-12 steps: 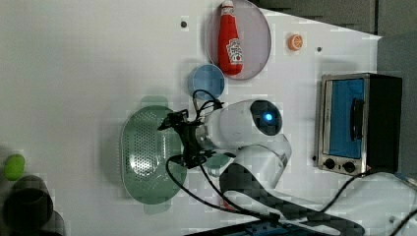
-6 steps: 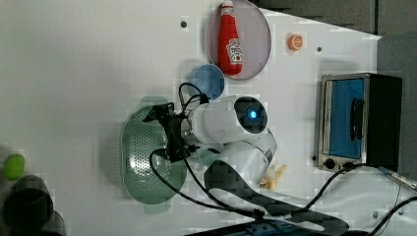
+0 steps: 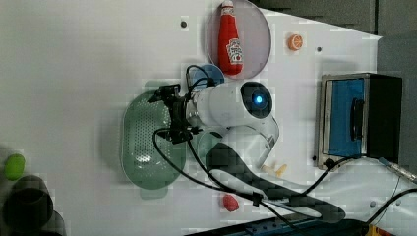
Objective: Drag strainer forwards.
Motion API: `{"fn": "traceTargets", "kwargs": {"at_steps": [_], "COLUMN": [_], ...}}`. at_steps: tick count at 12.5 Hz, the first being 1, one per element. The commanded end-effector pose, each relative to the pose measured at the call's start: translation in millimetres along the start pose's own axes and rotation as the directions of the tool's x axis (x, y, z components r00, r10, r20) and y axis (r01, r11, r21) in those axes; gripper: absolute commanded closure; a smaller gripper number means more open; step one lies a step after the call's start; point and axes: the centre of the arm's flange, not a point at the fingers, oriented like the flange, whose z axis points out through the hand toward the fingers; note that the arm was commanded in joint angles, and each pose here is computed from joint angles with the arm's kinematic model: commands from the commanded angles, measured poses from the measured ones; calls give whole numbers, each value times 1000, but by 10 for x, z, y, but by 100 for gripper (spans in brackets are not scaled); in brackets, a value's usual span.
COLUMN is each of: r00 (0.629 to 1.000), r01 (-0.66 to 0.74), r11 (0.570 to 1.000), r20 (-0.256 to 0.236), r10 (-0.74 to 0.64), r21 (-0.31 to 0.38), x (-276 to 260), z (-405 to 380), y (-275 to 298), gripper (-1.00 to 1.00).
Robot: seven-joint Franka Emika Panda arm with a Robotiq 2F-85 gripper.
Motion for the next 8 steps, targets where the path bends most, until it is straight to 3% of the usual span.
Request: {"fn": "traceTargets", "kwargs": {"at_steps": [1, 8], "r00": [998, 995], "r01": [-58, -98], "r11": [998, 992], "r20": [5, 38], "r10": [58, 95], "r21": [27, 77], "x": [23, 70], "z": [-76, -71], "y": [-155, -574], "gripper": [-100, -100]}}
